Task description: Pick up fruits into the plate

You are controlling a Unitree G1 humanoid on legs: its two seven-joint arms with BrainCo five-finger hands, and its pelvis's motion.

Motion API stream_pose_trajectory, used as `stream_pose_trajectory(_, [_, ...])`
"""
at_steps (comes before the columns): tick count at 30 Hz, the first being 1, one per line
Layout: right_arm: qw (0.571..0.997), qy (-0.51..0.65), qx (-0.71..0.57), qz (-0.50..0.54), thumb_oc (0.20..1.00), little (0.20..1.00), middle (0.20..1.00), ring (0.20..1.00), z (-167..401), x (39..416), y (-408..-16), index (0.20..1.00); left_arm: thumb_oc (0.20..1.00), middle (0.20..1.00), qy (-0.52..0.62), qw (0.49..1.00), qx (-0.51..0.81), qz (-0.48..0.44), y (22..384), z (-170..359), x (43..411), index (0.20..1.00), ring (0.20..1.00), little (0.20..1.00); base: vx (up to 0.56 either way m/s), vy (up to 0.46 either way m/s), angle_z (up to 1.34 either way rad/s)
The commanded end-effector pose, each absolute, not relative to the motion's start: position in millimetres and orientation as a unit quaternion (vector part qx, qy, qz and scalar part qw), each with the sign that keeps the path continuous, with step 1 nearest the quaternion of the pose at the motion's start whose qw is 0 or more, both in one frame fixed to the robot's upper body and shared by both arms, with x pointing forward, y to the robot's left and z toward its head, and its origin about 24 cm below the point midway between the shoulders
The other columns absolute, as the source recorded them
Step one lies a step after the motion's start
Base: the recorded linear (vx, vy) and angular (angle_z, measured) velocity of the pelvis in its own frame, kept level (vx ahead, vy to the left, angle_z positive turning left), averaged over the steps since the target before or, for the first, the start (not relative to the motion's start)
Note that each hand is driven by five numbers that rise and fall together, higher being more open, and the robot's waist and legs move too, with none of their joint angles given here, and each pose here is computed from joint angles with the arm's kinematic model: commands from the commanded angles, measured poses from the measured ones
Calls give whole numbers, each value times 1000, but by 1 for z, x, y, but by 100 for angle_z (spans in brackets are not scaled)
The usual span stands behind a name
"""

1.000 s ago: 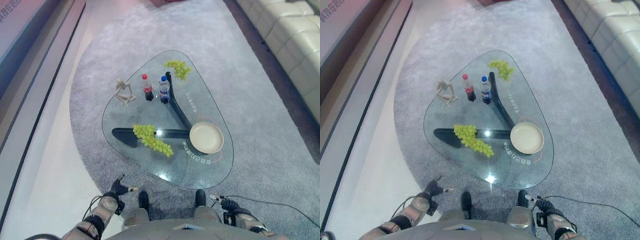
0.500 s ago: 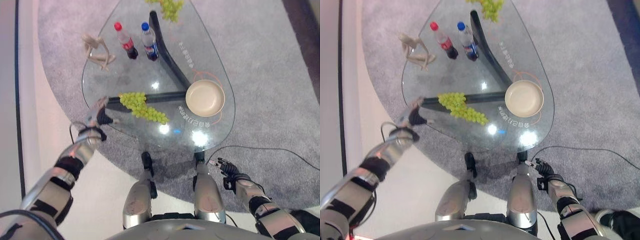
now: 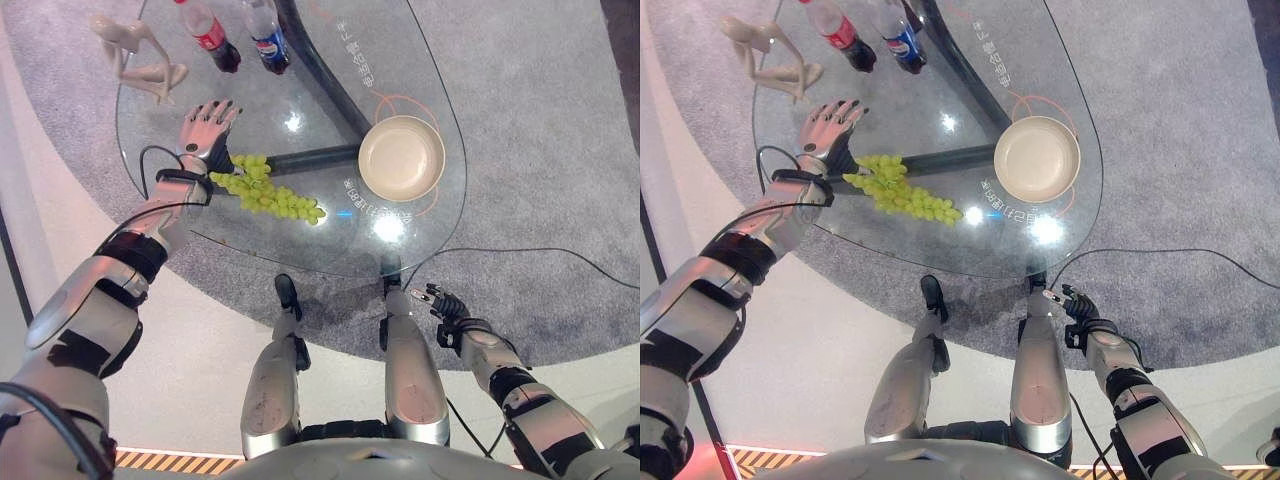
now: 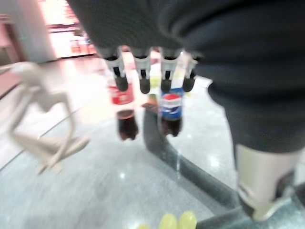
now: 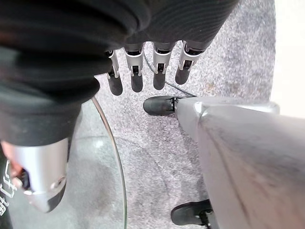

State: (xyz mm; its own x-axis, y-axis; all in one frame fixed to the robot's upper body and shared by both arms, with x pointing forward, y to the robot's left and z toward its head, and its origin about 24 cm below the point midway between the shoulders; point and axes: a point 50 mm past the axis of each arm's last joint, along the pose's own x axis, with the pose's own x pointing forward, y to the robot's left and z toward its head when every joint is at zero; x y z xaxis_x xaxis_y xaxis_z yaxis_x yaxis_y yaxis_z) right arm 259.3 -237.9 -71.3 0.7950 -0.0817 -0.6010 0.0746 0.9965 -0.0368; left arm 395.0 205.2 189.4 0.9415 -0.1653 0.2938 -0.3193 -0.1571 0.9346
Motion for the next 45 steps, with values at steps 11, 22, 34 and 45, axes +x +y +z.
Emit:
stream_pose_trajectory(11, [960,274,43,-29,1000,1000,1000,1000,-60,274,-222,1000,1000,1000,-96,489,867,-18,202,202,407,1000,1000,1000,-40,-22,-7])
stream_pose_trajectory(22, [962,262,57,-43,1000,1000,1000,1000,-55,277,-230,1000,1000,1000,-38,450,882,-138,193,184,400,1000,1000,1000,-11,-4,-1])
stream_pose_trajectory(34, [967,226,110,-39,1000,1000,1000,1000,-47,283,-224,1000,1000,1000,24,438,893,-99,218,188,399,1000,1000,1000,-13,1,0])
stream_pose_trajectory(45, [969,199,147,-17,1000,1000,1000,1000,-37,292,-197,1000,1000,1000,12,485,867,116,253,177,400,1000,1000,1000,-4,0,0])
